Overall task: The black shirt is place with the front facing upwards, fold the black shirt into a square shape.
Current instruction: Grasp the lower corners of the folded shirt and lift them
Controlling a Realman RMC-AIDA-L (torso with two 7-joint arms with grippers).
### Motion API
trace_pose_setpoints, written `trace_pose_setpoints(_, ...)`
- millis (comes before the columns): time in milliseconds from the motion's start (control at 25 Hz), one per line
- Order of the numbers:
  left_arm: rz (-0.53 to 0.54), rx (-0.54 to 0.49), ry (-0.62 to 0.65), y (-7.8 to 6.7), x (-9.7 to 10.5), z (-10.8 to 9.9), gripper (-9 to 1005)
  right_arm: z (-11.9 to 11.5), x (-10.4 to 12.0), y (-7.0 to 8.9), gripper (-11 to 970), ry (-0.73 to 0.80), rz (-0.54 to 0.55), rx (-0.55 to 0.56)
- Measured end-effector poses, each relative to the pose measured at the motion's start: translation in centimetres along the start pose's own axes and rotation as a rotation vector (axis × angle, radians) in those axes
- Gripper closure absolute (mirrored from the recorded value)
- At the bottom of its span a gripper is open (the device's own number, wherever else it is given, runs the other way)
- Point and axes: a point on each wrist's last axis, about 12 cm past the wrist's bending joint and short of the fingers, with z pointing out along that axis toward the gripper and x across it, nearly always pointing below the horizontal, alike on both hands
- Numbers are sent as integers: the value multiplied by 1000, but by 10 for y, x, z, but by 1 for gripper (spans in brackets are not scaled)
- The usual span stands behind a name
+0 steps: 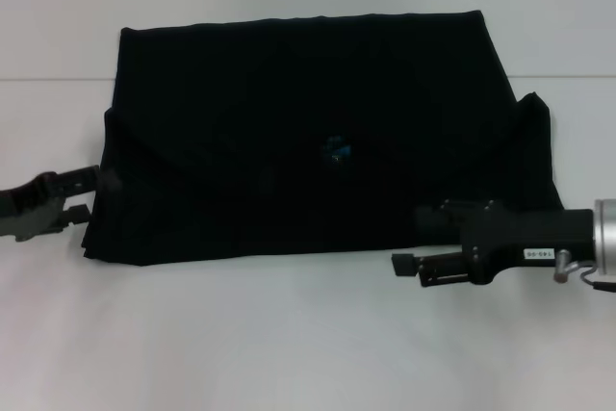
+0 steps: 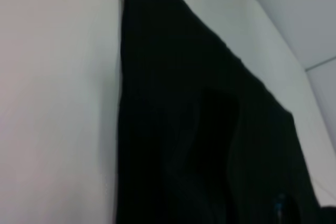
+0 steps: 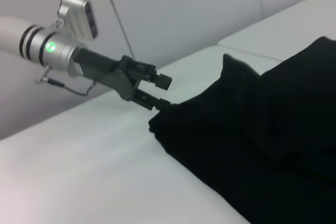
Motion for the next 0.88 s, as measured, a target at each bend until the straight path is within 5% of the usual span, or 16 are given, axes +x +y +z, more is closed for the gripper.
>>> trace_pose_setpoints(880, 163, -42, 103, -5, 8, 13, 153, 6, -2, 2, 12, -8, 4, 2)
